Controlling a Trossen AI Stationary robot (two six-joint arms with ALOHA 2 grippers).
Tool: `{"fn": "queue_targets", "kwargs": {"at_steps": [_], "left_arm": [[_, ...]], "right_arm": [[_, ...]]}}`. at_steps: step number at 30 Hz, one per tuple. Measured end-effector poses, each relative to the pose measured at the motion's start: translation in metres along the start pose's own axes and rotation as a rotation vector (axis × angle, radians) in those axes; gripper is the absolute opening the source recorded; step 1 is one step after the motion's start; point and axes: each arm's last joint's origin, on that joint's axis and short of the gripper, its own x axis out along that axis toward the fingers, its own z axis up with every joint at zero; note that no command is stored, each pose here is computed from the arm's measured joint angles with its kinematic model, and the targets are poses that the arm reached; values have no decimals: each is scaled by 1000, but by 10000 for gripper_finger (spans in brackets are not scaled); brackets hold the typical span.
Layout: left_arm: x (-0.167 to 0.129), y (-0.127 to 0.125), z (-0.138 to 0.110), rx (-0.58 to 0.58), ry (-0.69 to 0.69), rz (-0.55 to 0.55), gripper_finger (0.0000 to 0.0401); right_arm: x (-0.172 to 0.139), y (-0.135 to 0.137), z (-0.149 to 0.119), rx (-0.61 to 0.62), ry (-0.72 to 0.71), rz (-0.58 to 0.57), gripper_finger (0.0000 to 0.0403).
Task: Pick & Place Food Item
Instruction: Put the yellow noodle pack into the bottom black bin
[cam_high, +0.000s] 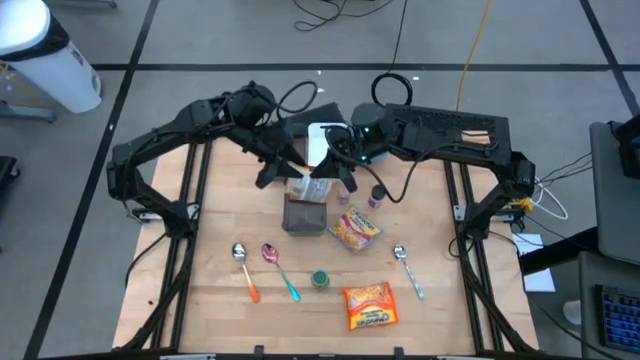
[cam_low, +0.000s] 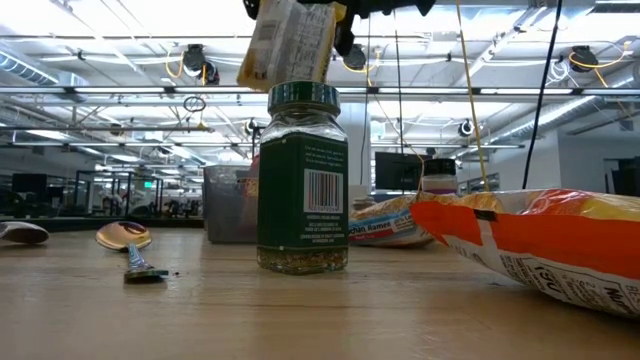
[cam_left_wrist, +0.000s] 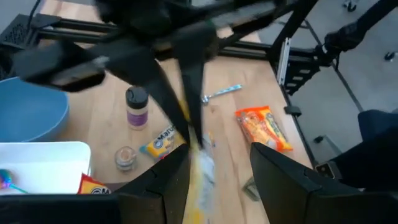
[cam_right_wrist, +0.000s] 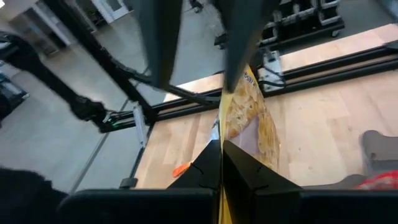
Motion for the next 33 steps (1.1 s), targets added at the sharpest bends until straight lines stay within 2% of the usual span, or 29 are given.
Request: {"fn": "queue_targets", "kwargs": {"at_steps": [6,16,25,28,33], "left_arm": [[0,0,0,-23,1,2,175],[26,7,-3,-75,61,-43,175],[24,11,-4,-88,65,-29,174],[24,12,-5,-92,73,-27,161],[24,11,-6,-92,84,-21,111]], "right_arm": [[4,7,0,-22,-5,21,0],[6,10,1,-34,-17,30,0],[6,10,0,-30,-13,27,0],[6,10,0,-27,-6,26,0],[6,9,-1,-26,-3,24,0]]}}
